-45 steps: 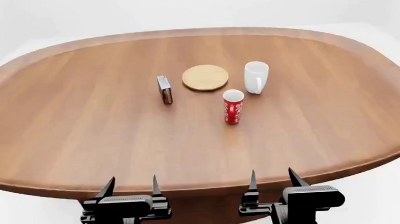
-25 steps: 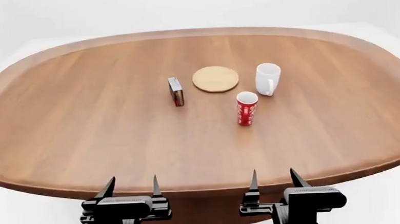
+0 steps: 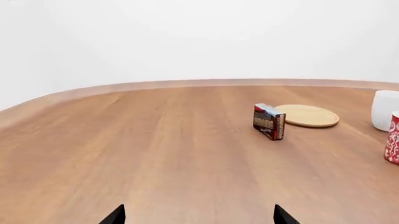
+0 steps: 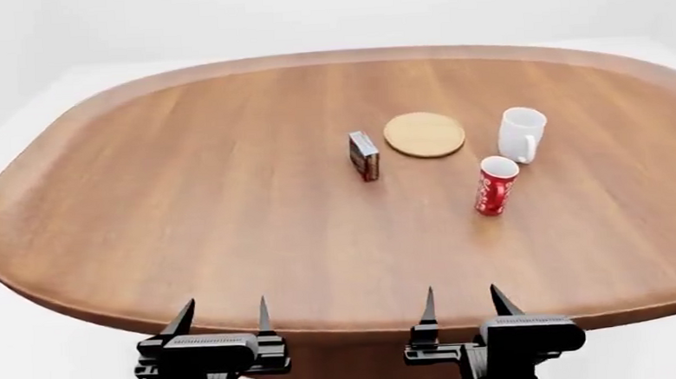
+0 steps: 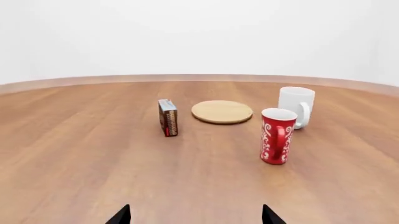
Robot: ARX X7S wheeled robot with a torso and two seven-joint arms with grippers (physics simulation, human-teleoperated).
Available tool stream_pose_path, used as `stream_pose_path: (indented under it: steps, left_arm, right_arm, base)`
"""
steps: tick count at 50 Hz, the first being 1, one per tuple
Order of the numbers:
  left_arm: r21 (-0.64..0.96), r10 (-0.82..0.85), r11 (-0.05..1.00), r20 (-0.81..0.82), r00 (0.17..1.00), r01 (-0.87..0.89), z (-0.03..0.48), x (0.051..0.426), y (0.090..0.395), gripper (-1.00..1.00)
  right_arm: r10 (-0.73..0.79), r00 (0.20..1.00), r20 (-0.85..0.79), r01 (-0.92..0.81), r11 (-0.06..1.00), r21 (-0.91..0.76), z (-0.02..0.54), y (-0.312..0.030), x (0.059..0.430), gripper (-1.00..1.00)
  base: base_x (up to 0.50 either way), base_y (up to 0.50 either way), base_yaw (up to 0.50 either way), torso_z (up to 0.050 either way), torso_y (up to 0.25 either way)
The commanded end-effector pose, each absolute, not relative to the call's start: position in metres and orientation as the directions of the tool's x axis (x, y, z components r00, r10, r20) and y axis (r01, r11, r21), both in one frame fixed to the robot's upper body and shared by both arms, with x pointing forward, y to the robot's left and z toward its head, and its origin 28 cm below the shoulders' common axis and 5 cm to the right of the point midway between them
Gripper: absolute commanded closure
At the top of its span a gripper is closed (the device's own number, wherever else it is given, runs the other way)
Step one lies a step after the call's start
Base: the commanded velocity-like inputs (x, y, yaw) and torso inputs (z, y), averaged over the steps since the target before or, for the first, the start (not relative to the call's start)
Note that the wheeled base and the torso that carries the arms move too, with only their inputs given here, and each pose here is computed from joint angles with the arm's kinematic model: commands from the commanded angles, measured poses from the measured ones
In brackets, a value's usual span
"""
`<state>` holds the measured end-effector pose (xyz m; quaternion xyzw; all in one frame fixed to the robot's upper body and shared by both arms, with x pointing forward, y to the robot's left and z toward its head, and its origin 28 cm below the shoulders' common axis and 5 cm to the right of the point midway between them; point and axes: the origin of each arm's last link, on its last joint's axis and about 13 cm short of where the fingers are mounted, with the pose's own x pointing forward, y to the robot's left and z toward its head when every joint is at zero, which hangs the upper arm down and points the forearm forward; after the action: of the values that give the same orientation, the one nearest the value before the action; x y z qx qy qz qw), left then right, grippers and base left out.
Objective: Put the chocolate pudding to the left of the plate.
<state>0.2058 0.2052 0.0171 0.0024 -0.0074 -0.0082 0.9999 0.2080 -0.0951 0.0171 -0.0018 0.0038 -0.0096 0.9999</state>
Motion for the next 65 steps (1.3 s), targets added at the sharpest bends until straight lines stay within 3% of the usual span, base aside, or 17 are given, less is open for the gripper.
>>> stream_pose_path:
  steps: [1,22,40,65]
  left_arm:
    - [0.01,-0.015,1.0,0.017,1.0,0.015,0.018,0.204,0.205,-1.0]
    - [0.028,-0.024,0.999,0.016,1.0,0.024,0.034,0.206,0.206,-1.0]
    - [0.032,-0.011,0.999,0.037,0.999,0.009,0.064,0.211,0.213,-1.0]
    - [0.024,0.002,1.0,0.045,0.999,-0.003,0.066,0.212,0.214,-1.0]
  right_arm:
    - [-0.017,1.0,-0.01,0.016,1.0,-0.005,0.018,-0.095,0.208,-1.0]
    - [0.009,0.999,-0.053,-0.009,1.0,-0.007,0.038,-0.097,0.209,-1.0]
    - [0.01,0.995,-0.097,-0.013,0.999,-0.035,0.076,-0.103,0.216,-1.0]
    - [0.016,0.996,-0.087,-0.019,0.999,-0.03,0.081,-0.104,0.216,-1.0]
  base:
    - [0.06,0.5,0.0,0.0,0.0]
    - [0.06,0.48,0.0,0.0,0.0]
    - [0.03,-0.01,0.0,0.0,0.0]
    - [0.5,-0.25,0.0,0.0,0.0]
